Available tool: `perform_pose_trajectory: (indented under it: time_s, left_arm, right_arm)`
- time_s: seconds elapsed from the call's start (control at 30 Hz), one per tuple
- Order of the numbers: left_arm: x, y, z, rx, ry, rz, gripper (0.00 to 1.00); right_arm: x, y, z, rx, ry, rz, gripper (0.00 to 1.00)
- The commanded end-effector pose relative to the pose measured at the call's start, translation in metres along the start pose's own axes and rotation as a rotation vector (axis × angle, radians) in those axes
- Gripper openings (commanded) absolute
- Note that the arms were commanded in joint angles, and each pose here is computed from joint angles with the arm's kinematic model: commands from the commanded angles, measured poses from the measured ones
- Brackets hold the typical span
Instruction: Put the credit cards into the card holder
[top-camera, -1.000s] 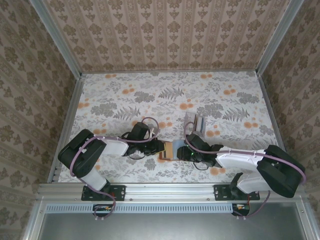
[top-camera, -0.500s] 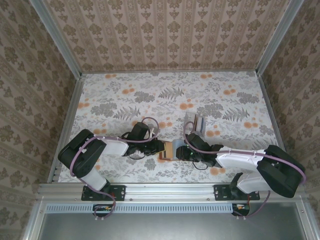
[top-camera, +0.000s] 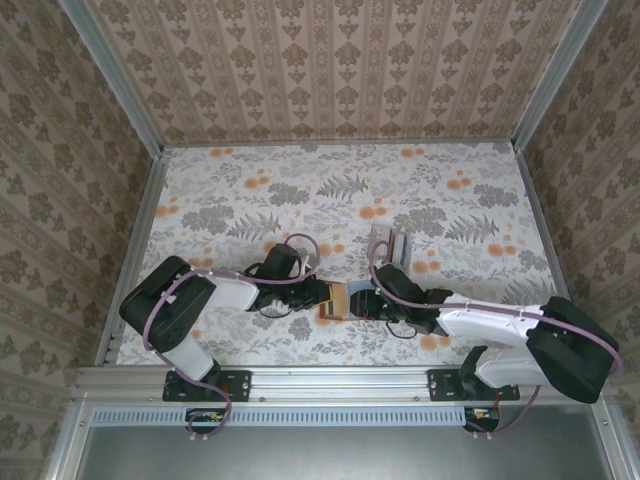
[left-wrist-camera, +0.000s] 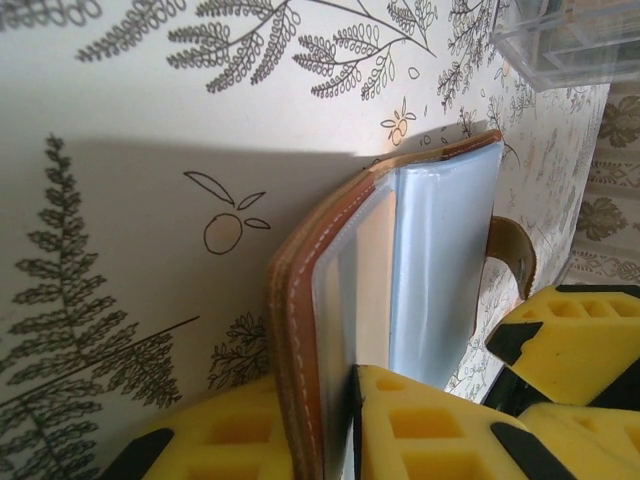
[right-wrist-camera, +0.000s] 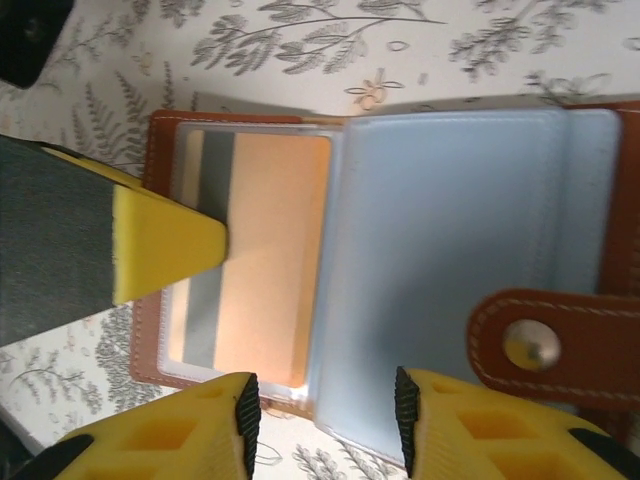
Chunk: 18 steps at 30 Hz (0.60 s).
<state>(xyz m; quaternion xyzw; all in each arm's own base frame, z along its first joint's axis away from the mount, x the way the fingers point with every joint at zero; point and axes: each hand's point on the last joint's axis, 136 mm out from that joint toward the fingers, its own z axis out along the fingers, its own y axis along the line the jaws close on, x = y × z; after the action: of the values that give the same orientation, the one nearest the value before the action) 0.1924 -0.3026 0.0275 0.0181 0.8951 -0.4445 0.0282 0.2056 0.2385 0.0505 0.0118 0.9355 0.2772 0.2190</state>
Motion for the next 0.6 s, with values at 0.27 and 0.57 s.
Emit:
perform_pose_trajectory:
  time_s: [0.27, 0.57]
  left_arm:
    - [0.004, 0.005, 0.002, -0.013, 0.016, 0.006, 0.17]
    - [0.003, 0.009, 0.004, -0.022, 0.014, -0.002, 0.16]
  right_arm:
    - [0.012, -0.032, 0.001, 0.139, 0.021, 0.046, 0.48]
    - [0.014, -0.033, 0.008, 0.161, 0.046, 0.04, 0.5]
